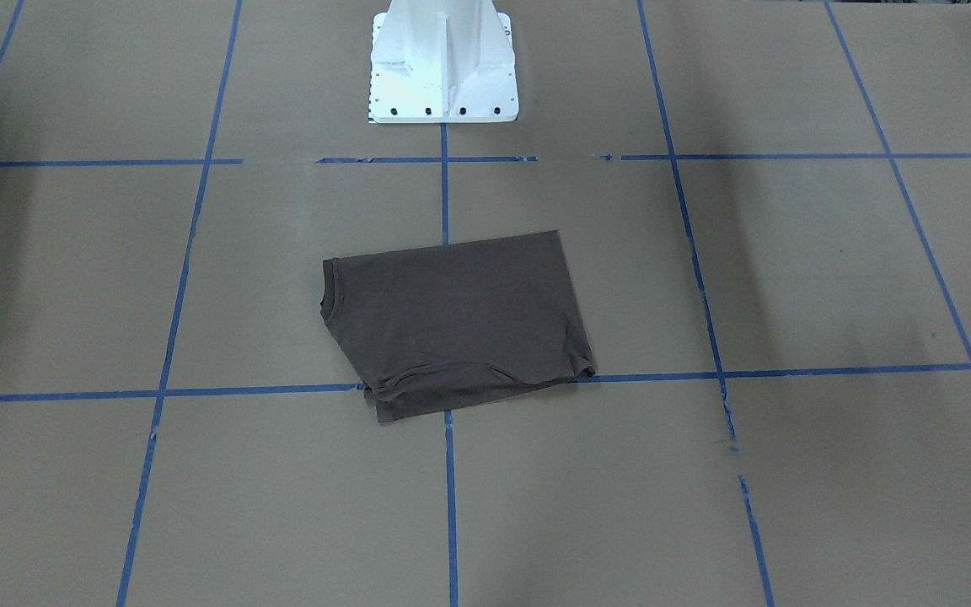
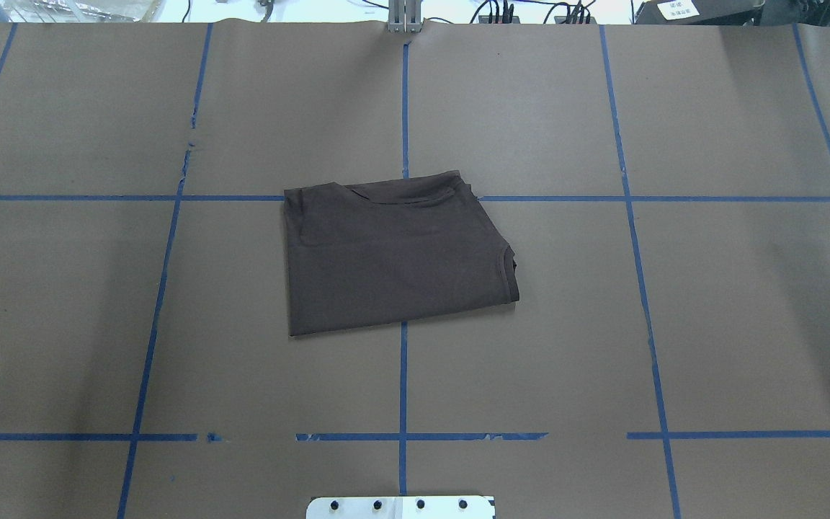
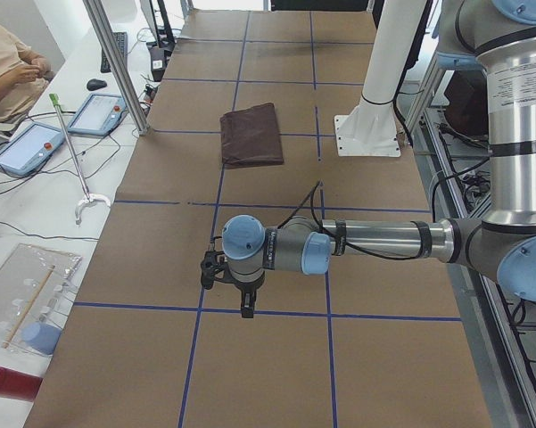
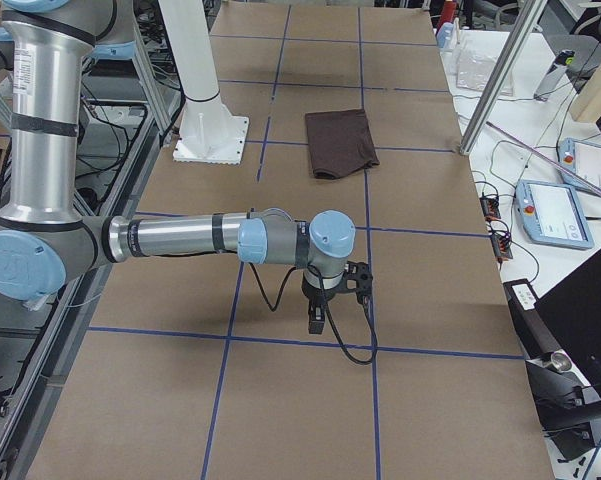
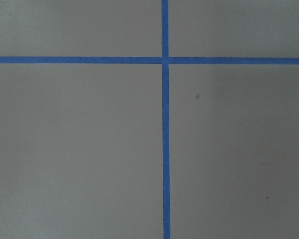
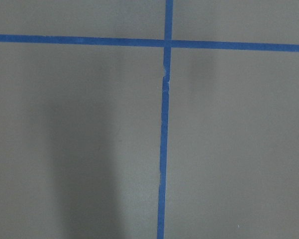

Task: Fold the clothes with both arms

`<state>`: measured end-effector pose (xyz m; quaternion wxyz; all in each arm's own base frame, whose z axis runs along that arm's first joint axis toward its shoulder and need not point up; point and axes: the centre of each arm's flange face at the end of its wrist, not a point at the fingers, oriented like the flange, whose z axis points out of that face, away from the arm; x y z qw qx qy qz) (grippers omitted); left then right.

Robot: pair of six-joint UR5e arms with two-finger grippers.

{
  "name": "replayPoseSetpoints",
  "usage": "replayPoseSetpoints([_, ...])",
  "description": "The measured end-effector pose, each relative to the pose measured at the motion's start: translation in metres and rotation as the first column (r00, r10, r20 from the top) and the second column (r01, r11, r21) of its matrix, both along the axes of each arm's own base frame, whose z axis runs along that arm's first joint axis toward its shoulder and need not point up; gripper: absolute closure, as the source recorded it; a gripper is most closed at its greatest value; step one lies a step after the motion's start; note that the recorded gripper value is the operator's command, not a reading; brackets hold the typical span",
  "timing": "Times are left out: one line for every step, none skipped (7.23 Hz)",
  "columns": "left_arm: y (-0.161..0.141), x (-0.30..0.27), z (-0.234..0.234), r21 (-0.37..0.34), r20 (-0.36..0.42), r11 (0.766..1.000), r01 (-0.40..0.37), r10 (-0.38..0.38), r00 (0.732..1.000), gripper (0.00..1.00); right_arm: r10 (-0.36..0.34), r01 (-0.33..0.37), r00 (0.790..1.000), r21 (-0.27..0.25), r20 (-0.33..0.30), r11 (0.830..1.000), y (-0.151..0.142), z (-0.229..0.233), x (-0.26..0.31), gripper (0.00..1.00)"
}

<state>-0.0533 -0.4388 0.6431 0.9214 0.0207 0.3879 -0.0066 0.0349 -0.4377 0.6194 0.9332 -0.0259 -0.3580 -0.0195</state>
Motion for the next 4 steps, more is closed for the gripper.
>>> replayPoseSetpoints([-0.0021,-0.0021,-0.0014,0.005,0.016,1.000,0.005,-0.005,1.000,0.00,0.000,0.000,1.000,0.002,0.000,1.000,-0.0007,-0.0007,-0.0001,0.00])
replayPoseSetpoints([-0.0033,-0.0033,-0.0046,0.015,0.023,1.000,0.008,-0.008,1.000,0.00,0.000,0.000,1.000,0.002,0.001,1.000,-0.0012,-0.0012,-0.0001,0.00])
replayPoseSetpoints([-0.0044,-0.0046,-0.0084,0.029,0.043,1.000,0.008,-0.010,0.999,0.00,0.000,0.000,1.000,0.004,0.001,1.000,-0.0018,-0.0018,-0.0003,0.00])
replayPoseSetpoints([-0.0057,-0.0071,-0.0088,0.040,0.084,0.999,0.009,-0.013,0.996,0.00,0.000,0.000,1.000,0.004,0.001,1.000,-0.0023,-0.0020,-0.0004,0.00])
